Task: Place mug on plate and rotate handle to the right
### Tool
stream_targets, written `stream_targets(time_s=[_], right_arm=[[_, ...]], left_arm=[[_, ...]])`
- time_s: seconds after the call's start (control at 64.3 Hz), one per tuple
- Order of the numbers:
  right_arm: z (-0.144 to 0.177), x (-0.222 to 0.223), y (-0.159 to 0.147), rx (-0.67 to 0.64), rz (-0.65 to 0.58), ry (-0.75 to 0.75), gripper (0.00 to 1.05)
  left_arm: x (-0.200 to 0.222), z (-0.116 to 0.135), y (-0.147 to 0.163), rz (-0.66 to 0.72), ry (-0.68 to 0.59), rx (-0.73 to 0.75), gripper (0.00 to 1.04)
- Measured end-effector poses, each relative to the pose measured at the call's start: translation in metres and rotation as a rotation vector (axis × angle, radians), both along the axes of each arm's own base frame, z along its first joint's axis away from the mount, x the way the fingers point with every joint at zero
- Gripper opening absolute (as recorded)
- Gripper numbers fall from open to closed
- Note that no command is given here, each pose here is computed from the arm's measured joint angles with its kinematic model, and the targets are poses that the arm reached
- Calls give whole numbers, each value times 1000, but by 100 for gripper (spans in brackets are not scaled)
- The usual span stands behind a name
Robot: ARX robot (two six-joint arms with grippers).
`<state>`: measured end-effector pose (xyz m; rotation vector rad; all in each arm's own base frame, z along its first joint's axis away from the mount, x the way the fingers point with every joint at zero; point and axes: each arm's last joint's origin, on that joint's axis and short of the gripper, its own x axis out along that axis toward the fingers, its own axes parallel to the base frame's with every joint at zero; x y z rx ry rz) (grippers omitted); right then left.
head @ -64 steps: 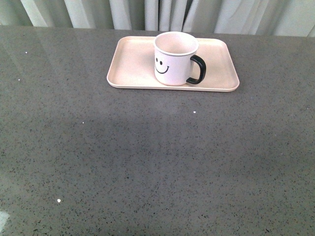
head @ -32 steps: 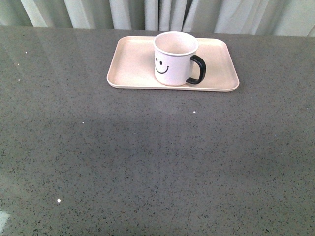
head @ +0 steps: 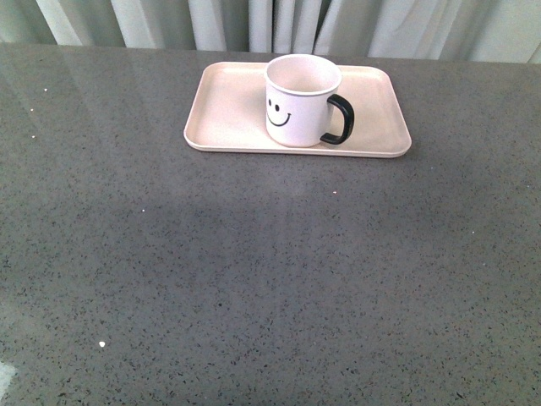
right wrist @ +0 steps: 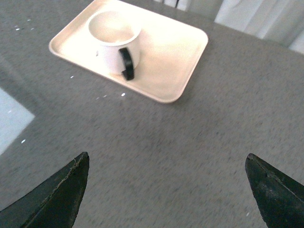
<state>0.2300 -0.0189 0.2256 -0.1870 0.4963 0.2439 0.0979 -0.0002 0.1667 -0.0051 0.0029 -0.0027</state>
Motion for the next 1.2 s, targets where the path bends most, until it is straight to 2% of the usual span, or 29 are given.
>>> stream_targets(time_s=[0.14,0.28,0.575,0.855,1.197], right_arm=[[-2,67,6,-17,3,43,96],[-14,123,26,32,21,145,96],[-38,207,74,93,2,285,96],[-53,251,90,94,-54,330,96],[-60,260,104,92,-50,364,96]], left_arm=[[0,0,0,0,0,0,95],[0,0,0,0,0,0,95],[0,0,0,0,0,0,95],[0,0,0,0,0,0,95],[0,0,0,0,0,0,96]])
